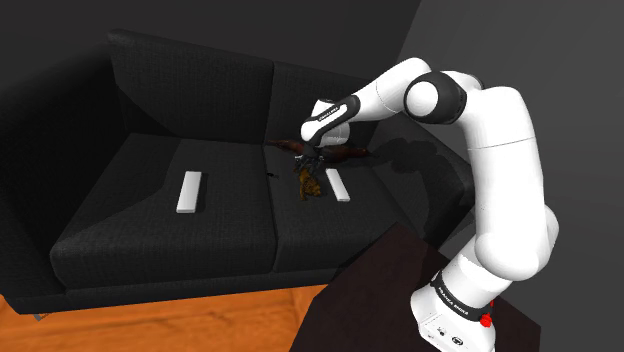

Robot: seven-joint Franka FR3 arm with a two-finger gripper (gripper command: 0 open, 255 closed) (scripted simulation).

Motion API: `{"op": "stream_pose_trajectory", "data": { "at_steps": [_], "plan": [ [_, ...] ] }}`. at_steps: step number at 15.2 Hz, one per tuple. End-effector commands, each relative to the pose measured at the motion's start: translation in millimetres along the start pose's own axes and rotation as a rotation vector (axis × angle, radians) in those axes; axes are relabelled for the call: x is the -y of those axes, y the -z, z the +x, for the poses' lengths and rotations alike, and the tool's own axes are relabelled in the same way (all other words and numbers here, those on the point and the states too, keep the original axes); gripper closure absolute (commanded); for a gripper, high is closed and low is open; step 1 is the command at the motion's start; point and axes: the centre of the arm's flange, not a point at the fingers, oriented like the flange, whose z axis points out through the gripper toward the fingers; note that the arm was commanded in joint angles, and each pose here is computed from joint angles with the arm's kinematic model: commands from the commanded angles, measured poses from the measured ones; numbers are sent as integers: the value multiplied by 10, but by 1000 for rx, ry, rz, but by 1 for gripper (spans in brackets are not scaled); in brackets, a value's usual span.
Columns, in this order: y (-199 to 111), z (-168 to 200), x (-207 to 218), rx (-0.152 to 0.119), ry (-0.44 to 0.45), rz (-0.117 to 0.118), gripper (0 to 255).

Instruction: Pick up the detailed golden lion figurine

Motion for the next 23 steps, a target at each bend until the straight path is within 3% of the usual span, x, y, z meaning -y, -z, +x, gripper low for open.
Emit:
{"op": "stream_pose_trajectory", "data": {
  "at_steps": [1, 6, 23],
  "plan": [
    [-3, -2, 2, 1, 0, 0, 255],
    [-5, -2, -2, 0, 0, 0, 255],
    [795, 29, 17, 0, 0, 0, 255]
  ]
}}
